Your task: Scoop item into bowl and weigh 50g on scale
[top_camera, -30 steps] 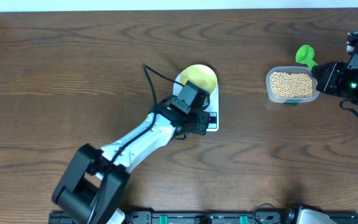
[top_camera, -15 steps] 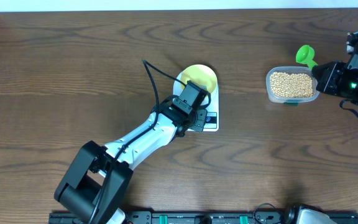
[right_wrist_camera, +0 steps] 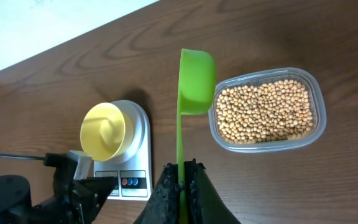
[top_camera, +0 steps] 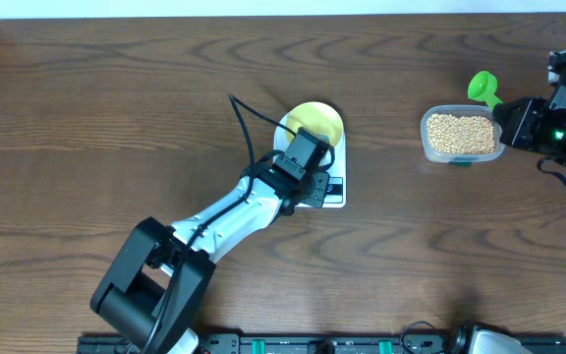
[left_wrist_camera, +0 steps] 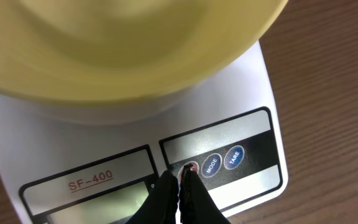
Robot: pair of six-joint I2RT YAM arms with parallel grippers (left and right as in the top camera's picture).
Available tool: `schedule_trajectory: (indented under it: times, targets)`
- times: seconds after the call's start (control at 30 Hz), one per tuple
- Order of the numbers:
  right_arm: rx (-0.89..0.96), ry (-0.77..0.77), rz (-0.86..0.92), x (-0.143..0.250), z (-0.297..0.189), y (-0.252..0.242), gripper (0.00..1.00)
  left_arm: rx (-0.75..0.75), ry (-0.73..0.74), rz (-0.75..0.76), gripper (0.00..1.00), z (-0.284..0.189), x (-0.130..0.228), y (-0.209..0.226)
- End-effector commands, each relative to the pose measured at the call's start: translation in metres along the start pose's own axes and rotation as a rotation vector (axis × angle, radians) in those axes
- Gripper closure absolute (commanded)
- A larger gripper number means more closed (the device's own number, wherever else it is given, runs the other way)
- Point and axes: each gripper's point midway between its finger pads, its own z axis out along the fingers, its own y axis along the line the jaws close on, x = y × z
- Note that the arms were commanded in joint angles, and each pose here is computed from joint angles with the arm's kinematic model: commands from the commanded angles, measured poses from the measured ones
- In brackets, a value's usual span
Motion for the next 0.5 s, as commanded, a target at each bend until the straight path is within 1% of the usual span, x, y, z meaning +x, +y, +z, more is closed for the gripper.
schedule_trajectory:
  times: [0.0, 0.1, 0.47]
  targets:
    - [-0.004, 0.005, -0.012, 0.0012, 0.0009, 0.0015, 0.99, 0.005, 0.022, -0.016, 0.93, 0.0078, 0.0029, -0.0004]
    - [-0.004, 0.005, -0.012, 0.0012, 0.0009, 0.0016, 0.98, 0.001, 0.038, -0.056, 0.93, 0.0126, 0.0071, 0.0008]
    - [-0.002, 0.004, -0.012, 0.0009, 0.0009, 0.0011, 0.99, 0.016, 0.037, -0.062, 0.93, 0.0132, 0.0063, -0.0018]
